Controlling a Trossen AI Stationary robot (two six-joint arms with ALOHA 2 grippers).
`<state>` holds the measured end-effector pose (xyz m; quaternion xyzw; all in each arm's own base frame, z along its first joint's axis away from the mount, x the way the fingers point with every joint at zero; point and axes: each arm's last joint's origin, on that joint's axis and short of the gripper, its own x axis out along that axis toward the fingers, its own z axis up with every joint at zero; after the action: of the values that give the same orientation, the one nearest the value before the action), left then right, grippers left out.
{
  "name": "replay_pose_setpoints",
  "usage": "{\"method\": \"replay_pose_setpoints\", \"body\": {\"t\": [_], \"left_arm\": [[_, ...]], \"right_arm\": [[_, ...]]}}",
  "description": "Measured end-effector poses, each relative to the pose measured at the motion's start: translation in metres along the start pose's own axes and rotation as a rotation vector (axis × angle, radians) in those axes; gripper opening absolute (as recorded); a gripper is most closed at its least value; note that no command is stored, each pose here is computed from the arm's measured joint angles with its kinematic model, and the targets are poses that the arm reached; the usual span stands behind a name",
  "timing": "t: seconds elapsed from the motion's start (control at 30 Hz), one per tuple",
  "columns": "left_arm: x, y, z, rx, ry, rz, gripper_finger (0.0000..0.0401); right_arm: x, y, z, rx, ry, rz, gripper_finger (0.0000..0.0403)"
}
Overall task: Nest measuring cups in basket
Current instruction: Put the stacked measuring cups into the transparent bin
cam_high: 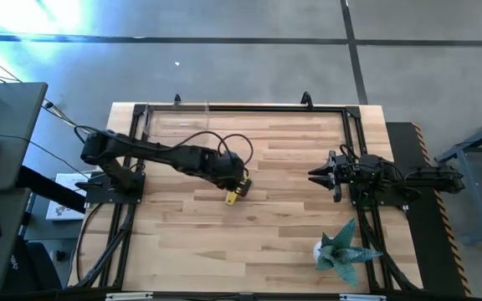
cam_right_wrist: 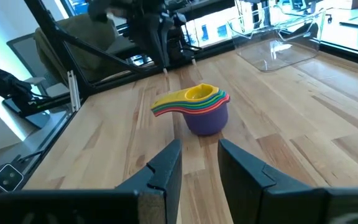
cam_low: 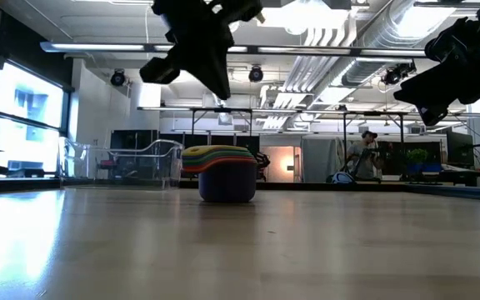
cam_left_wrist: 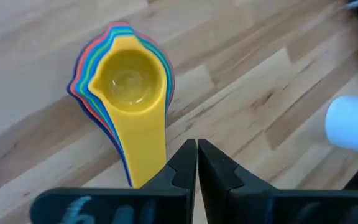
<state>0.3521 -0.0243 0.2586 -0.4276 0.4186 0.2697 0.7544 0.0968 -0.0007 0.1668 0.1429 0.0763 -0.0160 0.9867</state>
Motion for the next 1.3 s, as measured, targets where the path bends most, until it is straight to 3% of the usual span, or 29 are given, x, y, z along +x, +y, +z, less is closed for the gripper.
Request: {"method": "replay_pose_setpoints", "body": {"t": [0.4,1.0,1.3], "left_arm": [[0.008,0.001,-0.014,0.014,0.010,0.083,0.0078],[0.029,-0.001,-0.030,0.036,0.063,0.147,0.0251],[0.030,0.000,-0.029,0.042,0.036,0.159,0.0291]], "right_arm": [[0.000,0.000,0.000,0.000,0.000,0.000,0.0096],[0.000,0.000,0.000,0.000,0.000,0.000,0.0096],[0.000,0.000,0.000,0.000,0.000,0.000,0.0096]]}}
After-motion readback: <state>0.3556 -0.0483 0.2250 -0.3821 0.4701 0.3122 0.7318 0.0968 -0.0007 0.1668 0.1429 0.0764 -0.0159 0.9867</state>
